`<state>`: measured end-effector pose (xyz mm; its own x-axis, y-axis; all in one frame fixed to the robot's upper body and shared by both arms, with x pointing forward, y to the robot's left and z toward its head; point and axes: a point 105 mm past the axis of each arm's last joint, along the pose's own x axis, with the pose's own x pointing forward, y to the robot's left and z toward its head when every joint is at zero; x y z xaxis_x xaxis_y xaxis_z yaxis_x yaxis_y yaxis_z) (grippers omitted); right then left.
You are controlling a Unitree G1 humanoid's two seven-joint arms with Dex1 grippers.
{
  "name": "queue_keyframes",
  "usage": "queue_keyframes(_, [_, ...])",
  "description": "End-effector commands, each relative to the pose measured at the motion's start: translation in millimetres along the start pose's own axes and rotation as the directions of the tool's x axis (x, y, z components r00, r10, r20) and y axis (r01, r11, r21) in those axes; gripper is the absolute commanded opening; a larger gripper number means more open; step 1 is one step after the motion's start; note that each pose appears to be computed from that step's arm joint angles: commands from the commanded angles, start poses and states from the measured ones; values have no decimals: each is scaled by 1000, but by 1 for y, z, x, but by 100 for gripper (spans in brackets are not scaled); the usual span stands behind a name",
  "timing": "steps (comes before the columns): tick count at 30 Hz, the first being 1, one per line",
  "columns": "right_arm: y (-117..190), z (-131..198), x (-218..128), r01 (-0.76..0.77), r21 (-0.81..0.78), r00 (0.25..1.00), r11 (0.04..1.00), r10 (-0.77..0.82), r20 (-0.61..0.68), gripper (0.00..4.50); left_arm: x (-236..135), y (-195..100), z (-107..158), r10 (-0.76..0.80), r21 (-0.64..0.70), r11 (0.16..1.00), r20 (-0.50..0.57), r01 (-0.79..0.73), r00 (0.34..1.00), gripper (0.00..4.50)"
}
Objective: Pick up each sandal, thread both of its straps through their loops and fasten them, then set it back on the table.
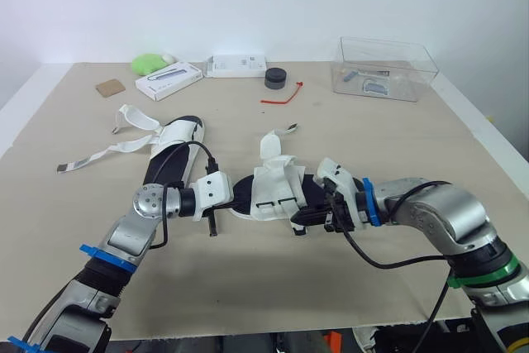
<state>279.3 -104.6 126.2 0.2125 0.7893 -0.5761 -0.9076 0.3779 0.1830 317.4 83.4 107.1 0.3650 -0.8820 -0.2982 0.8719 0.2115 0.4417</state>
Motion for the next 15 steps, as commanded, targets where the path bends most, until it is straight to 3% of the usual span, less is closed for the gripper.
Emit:
queue_keyframes(1, [13, 13, -10, -30, -53, 999, 998, 31, 25, 2, 1, -10, -10, -22, -34, 999, -37, 21, 999, 0])
queue_keyframes(15, [38, 3, -20, -76, 15, 997, 997, 76, 4, 2, 2, -9, -13, -28, -37, 999, -47, 26, 999, 0])
